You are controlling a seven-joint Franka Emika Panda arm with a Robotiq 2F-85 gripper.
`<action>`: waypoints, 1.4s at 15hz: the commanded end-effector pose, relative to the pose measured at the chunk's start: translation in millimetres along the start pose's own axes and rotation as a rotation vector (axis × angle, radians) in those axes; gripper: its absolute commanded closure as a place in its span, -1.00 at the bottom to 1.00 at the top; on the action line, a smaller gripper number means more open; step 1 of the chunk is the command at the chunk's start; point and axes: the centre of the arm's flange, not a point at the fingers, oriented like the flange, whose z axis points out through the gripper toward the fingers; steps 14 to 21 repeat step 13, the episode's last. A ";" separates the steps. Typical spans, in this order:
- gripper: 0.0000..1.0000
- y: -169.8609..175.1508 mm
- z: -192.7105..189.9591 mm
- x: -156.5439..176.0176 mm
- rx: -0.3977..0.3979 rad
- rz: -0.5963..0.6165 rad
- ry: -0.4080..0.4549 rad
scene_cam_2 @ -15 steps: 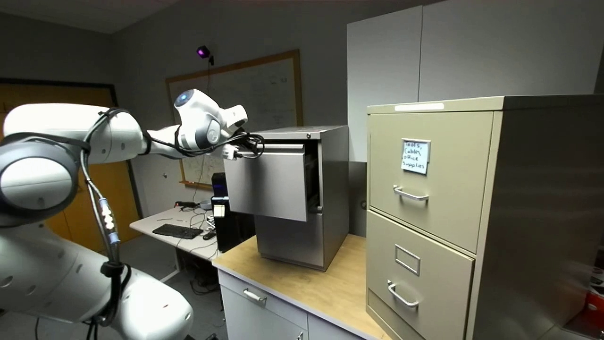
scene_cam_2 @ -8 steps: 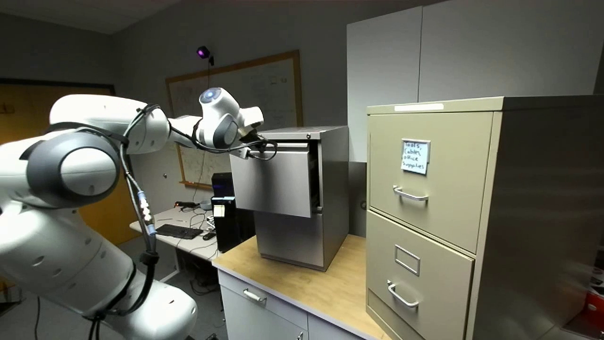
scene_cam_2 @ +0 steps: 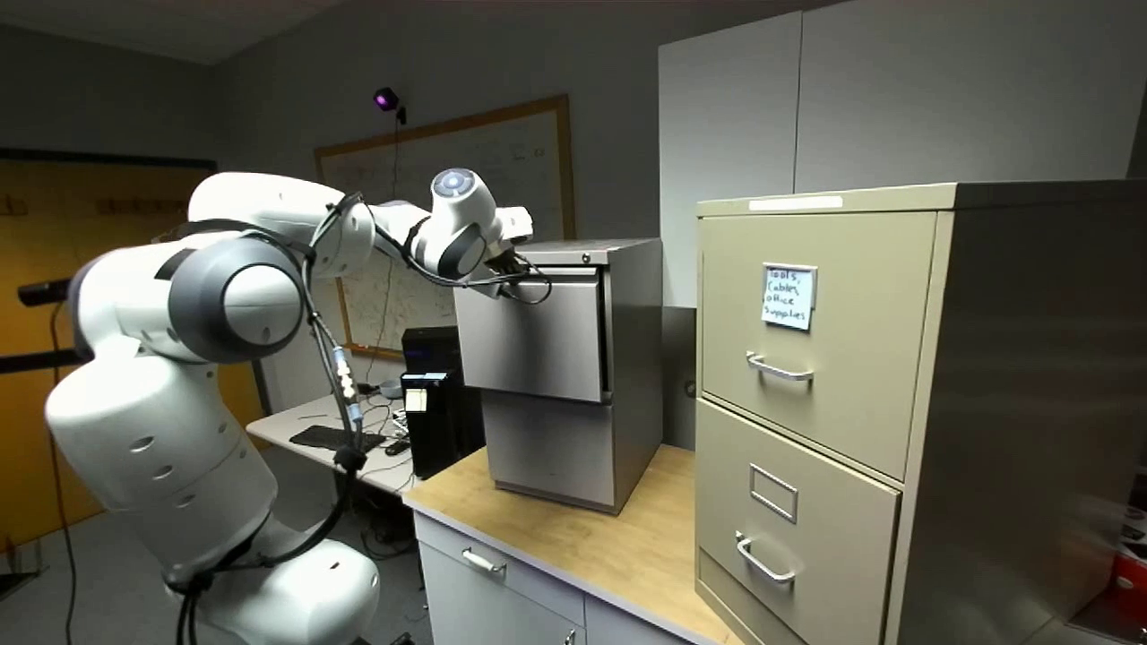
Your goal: Close the top drawer of the cabinet to the left
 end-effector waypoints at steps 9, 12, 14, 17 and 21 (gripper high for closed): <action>1.00 15.5 54.0 75.3 0.073 0.029 -0.044; 1.00 19.7 52.6 77.9 0.072 0.025 -0.085; 1.00 20.2 51.1 77.5 0.071 0.022 -0.089; 1.00 20.2 51.1 77.5 0.071 0.022 -0.089; 1.00 20.2 51.1 77.5 0.071 0.022 -0.089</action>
